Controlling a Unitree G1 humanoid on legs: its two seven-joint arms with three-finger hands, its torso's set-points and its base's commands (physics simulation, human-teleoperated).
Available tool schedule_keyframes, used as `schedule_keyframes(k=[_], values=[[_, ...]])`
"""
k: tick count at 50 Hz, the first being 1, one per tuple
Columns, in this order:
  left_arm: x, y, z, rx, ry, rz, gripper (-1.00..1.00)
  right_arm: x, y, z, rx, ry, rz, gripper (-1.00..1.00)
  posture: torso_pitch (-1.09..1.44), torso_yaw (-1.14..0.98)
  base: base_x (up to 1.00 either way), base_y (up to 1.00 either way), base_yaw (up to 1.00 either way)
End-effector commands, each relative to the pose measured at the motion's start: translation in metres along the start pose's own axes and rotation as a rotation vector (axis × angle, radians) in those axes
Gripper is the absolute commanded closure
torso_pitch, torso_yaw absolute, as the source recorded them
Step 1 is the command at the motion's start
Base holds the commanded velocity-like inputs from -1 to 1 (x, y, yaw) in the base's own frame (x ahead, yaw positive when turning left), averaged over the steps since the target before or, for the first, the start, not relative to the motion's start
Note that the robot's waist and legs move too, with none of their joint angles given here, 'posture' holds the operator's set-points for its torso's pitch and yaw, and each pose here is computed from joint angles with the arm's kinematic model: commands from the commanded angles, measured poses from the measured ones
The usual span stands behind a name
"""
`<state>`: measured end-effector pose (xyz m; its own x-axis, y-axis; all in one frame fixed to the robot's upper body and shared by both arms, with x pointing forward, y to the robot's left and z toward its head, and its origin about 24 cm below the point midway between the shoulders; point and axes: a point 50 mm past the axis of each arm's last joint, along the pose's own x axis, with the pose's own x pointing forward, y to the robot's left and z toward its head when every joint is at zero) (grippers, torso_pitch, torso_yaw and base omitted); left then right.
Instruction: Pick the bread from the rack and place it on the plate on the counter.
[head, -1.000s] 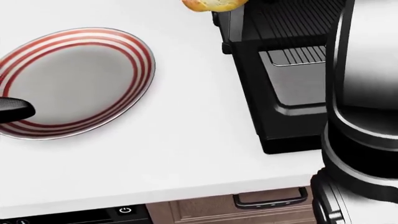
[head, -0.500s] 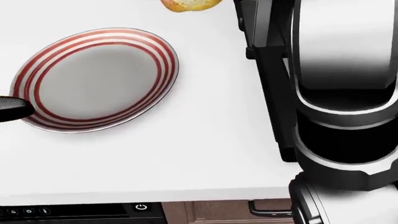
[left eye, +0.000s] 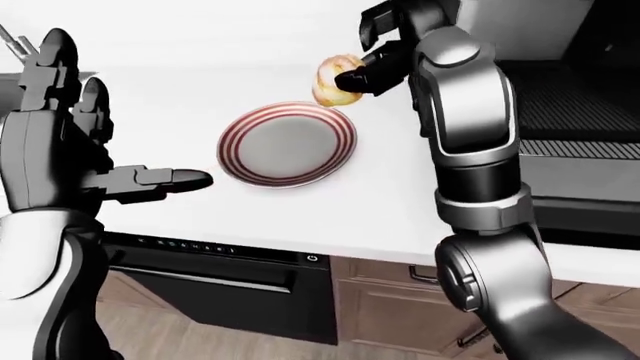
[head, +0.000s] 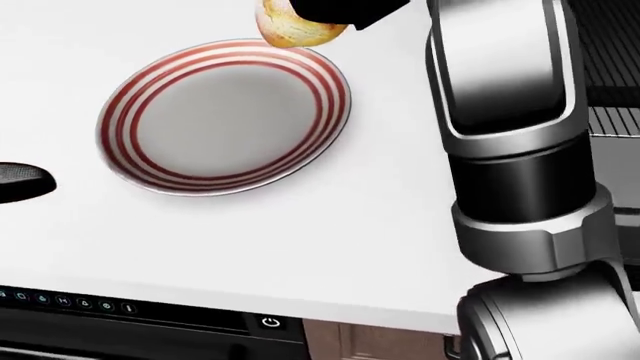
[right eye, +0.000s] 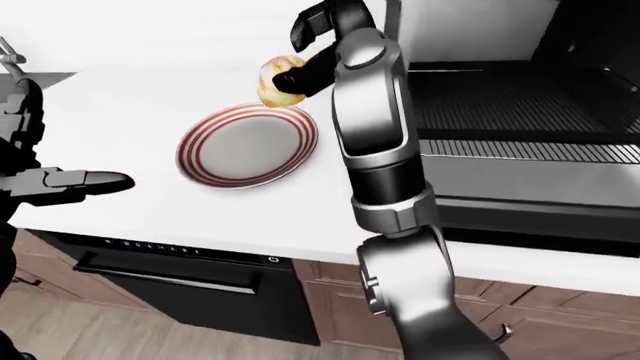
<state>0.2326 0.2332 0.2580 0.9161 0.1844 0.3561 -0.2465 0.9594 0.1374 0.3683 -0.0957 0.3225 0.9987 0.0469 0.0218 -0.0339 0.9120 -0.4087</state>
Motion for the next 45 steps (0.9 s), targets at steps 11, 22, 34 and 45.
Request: schedule_keyframes(k=[11, 22, 34, 45], values=[[-0.001, 0.003, 0.012, 0.01, -0.08, 0.017, -1.0, -0.003, 0.006, 0.011, -0.017, -0.078, 0.001, 1.0, 0.0, 0.47, 0.0, 0.0, 0.0], [0.0, 0.002, 0.015, 0.015, -0.088, 0.009, -1.0, 0.033, 0.018, -0.003, -0.028, -0.061, 0.028, 1.0, 0.0, 0.48, 0.0, 0.0, 0.0], [0.0, 0.002, 0.016, 0.019, -0.089, 0.007, -1.0, 0.03, 0.024, -0.012, -0.033, -0.034, 0.055, 1.0, 0.0, 0.48, 0.0, 0.0, 0.0], [0.001, 0.002, 0.015, 0.022, -0.088, 0.008, -1.0, 0.021, 0.024, -0.019, -0.031, 0.027, 0.071, 1.0, 0.0, 0.48, 0.0, 0.0, 0.0]])
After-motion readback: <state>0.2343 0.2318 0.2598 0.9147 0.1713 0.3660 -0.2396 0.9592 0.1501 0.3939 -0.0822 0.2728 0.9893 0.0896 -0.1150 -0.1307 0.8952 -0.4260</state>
